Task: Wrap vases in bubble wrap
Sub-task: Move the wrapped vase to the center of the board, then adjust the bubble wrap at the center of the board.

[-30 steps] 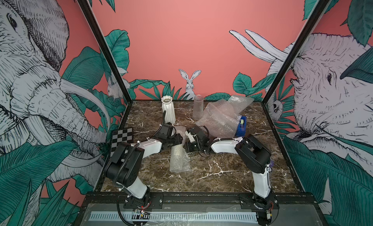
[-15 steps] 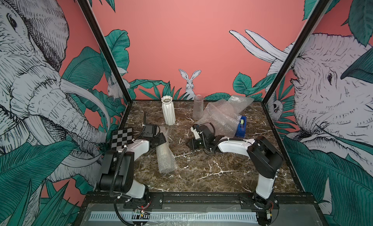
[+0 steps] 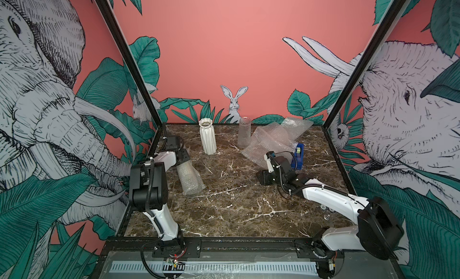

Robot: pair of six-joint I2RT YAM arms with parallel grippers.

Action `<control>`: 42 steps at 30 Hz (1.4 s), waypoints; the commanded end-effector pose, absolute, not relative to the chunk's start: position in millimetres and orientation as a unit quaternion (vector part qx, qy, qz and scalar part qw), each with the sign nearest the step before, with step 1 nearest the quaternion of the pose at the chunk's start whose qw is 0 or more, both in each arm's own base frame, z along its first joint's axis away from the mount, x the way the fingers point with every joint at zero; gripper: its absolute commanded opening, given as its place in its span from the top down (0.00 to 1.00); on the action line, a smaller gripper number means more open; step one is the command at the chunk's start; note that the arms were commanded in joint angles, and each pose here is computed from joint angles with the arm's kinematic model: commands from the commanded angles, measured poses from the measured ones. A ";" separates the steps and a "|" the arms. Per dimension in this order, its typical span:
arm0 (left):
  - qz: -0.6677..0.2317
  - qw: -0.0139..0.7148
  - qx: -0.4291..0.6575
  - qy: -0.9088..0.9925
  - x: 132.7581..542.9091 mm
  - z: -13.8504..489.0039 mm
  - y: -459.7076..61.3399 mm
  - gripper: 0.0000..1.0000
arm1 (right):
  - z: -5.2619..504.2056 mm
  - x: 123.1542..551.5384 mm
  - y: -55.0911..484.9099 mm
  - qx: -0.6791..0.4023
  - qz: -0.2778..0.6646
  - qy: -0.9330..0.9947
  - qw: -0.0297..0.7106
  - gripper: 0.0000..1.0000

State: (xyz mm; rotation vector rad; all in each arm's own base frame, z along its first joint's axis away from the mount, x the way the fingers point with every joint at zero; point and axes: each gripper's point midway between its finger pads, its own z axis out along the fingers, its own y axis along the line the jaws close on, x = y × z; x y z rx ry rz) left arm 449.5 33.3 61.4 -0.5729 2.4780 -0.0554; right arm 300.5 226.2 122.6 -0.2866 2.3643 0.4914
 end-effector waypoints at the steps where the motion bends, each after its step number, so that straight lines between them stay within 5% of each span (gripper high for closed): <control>1: -0.013 0.299 -0.201 0.933 450.9 77.0 32.8 0.38 | 125.5 306.2 204.0 -0.086 0.169 0.913 0.361 0.29; 7: -0.014 0.300 -0.207 0.931 447.3 90.7 33.4 0.14 | 128.6 320.9 181.8 -0.030 0.200 0.912 0.356 0.27; 14: -0.015 0.317 -0.224 0.921 434.0 134.5 35.8 0.02 | 139.4 330.4 178.2 -0.058 0.165 0.916 0.362 0.24; 25: -0.123 0.408 -0.214 0.879 366.4 172.0 -4.6 0.02 | 92.2 373.8 180.8 -0.112 0.058 0.951 0.283 0.22; 36: -0.177 0.393 -0.128 0.893 328.3 138.7 -56.8 0.03 | 34.3 393.9 193.9 -0.142 0.029 0.969 0.201 0.23; 42: -0.193 0.380 -0.121 0.897 326.2 129.6 -63.6 0.03 | 22.0 402.8 191.5 -0.146 0.009 0.972 0.183 0.43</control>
